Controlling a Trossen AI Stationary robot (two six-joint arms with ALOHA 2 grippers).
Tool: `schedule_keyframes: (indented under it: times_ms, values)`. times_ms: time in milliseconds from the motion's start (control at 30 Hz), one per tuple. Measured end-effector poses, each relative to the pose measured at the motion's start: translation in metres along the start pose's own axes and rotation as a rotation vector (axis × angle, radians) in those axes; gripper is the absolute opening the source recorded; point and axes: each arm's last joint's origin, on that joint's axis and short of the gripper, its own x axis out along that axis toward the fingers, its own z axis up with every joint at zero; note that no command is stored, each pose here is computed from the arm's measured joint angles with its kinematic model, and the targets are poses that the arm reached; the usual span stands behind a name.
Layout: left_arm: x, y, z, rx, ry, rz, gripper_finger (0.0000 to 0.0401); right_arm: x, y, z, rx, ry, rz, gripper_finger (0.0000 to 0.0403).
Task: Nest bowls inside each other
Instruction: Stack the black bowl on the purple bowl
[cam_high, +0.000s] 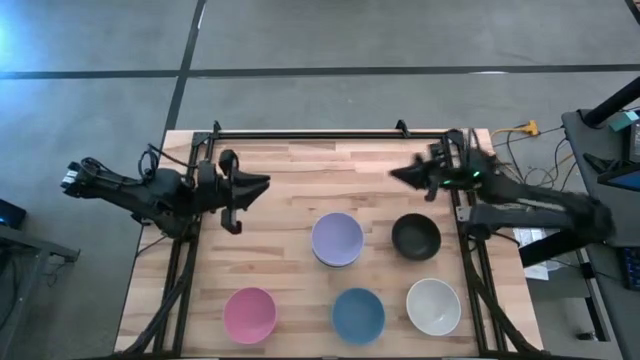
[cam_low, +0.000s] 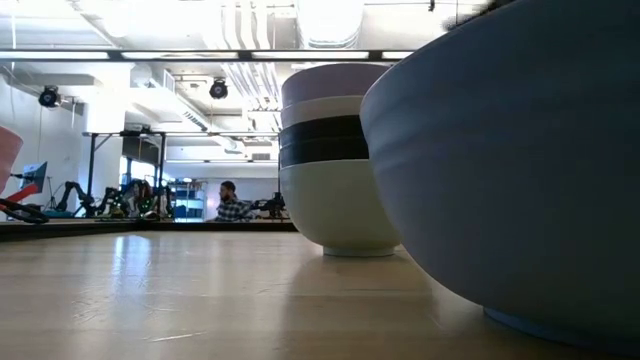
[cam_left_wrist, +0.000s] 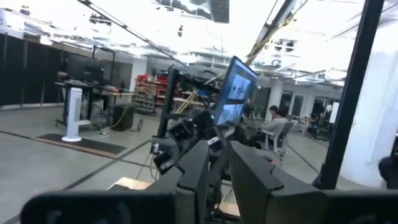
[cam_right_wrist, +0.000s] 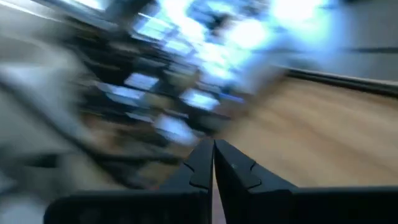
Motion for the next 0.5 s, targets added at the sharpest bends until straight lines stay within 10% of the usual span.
schedule_keyframes:
  times_ms: [200,500]
  values:
    - [0.011,-0.003,-0.015,-0.084,0.050,0.036,0.0050,-0.082,0.008,0.006,-0.139,0.274,-0.436,0.0009]
    - [0.042,-0.009,-0.039,-0.096,-0.023,0.157,0.0050,-0.094,0.006,0.002,-0.030,0.669,-0.641,0.0053]
